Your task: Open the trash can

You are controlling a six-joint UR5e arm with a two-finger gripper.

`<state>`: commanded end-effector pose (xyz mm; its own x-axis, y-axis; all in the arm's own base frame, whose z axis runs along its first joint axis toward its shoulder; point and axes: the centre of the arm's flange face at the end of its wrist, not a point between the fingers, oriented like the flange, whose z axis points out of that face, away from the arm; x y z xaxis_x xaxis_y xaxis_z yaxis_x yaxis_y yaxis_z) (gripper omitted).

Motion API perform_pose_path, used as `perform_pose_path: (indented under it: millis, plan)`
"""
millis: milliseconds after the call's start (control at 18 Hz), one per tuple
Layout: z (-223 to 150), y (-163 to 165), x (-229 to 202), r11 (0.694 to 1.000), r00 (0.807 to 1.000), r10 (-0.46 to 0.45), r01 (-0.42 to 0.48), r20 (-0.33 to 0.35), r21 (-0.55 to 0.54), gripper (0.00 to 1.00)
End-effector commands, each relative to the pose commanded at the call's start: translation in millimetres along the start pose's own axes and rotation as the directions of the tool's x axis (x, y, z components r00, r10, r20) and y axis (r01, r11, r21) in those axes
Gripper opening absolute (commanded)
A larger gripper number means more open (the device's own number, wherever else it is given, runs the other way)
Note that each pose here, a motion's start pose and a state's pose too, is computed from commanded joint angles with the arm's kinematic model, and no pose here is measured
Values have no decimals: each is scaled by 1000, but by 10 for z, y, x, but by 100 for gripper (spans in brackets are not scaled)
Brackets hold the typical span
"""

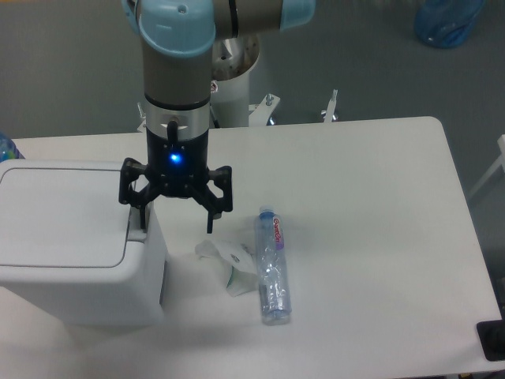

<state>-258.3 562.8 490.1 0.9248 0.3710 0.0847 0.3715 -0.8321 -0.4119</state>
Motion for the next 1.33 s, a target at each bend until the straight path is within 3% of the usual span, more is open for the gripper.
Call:
perform_pose_path:
  millis: [556,778,944,1111,1222,1333]
  plan:
    - [-13,-9,1,1000,1000,4,-4,1,3,100]
    - [-249,-178,-4,996,999,49,-50,23,70,100]
    - [-460,-286,-98,984,989,119,-129,87,120,100]
    - [-563,-218,-450,976,951,194,-211,240,46,100]
    - [-577,-189,-604,975,938,212,-224,274,13,100]
    - [-599,-156,-788,977,937,202,-212,285,5,100]
